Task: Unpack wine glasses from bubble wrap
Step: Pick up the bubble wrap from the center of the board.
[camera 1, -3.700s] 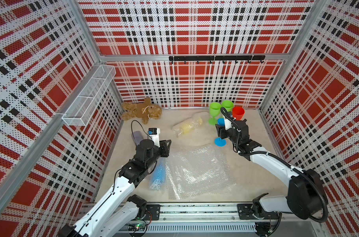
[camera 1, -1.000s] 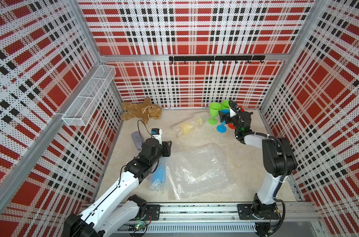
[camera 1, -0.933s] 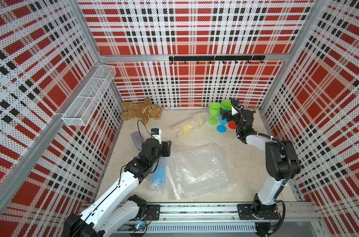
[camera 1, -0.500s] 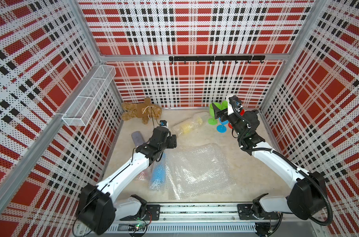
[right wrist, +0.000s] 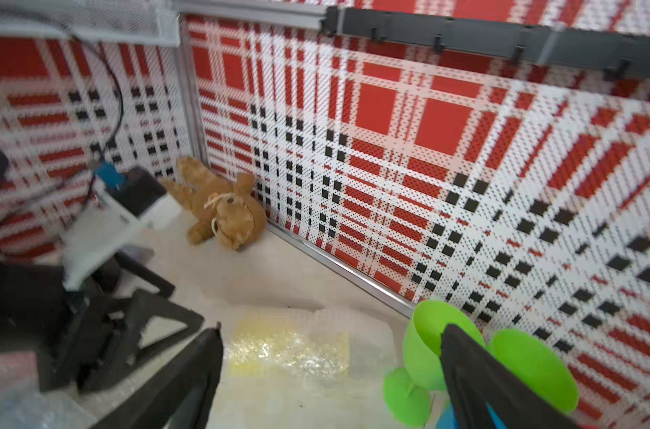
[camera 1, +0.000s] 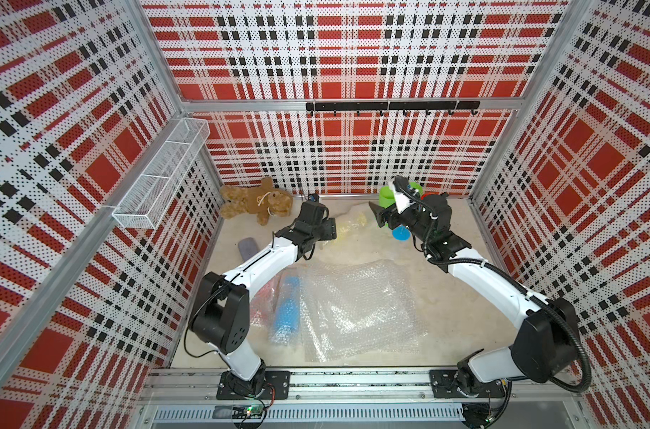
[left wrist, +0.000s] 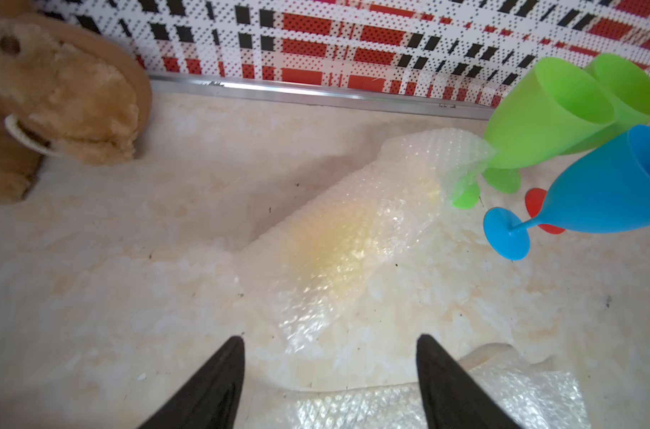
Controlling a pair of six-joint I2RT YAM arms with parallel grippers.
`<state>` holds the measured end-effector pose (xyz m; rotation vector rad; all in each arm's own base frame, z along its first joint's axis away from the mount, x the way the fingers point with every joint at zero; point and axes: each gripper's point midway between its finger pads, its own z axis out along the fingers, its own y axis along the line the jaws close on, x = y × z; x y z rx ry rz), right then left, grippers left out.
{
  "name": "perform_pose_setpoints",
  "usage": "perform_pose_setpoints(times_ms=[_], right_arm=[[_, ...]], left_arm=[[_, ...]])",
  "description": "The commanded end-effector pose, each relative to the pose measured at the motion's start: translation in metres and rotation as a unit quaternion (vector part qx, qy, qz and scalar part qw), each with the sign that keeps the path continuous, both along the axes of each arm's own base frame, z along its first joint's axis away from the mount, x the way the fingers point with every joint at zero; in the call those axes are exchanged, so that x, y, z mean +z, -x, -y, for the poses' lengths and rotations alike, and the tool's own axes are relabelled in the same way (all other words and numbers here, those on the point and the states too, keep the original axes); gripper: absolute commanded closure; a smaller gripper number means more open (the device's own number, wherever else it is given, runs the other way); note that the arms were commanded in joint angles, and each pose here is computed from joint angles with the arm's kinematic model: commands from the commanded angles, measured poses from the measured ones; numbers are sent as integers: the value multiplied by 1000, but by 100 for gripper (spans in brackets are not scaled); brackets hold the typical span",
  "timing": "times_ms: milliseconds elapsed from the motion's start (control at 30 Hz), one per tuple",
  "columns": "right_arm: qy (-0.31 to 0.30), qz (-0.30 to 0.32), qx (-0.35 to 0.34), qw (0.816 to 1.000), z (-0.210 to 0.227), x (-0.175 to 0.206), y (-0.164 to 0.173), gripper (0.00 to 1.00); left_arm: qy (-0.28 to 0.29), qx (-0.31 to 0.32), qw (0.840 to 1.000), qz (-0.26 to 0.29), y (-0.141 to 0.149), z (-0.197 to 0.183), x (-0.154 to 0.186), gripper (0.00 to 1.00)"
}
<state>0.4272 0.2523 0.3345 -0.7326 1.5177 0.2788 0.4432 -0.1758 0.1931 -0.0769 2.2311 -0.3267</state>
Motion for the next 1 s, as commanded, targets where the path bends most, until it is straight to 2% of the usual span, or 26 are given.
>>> perform_pose_setpoints(times_ms=[0, 67, 133, 167, 267, 433, 567, 800, 967], right_arm=[[217, 93, 92, 967, -42, -48, 3, 2], [349, 139, 141, 916, -57, -86, -3, 0], [437, 160, 180, 867, -66, -120, -11, 0], [463, 163, 197, 849, -69, -132, -16, 0], [502, 153, 222, 822, -78, -157, -33, 0], [529, 141, 237, 803, -94, -194, -51, 0], [542, 130, 245, 794, -106, -218, -62, 0], [553, 105, 243, 790, -118, -254, -82, 0], [547, 111, 233, 796, -127, -271, -96, 0]], left_arm=[[71, 28, 997, 32, 12, -24, 33, 26], [82, 36, 995, 35, 25, -40, 36, 26], [89, 39, 995, 34, 39, -52, 34, 26], [94, 41, 994, 33, 48, -58, 32, 26], [103, 43, 993, 36, 69, -71, 27, 27], [84, 56, 994, 34, 85, -95, 19, 27], [89, 51, 994, 40, 89, -94, 17, 28], [92, 46, 994, 31, 87, -91, 8, 29], [90, 48, 994, 26, 88, -92, 2, 29]])
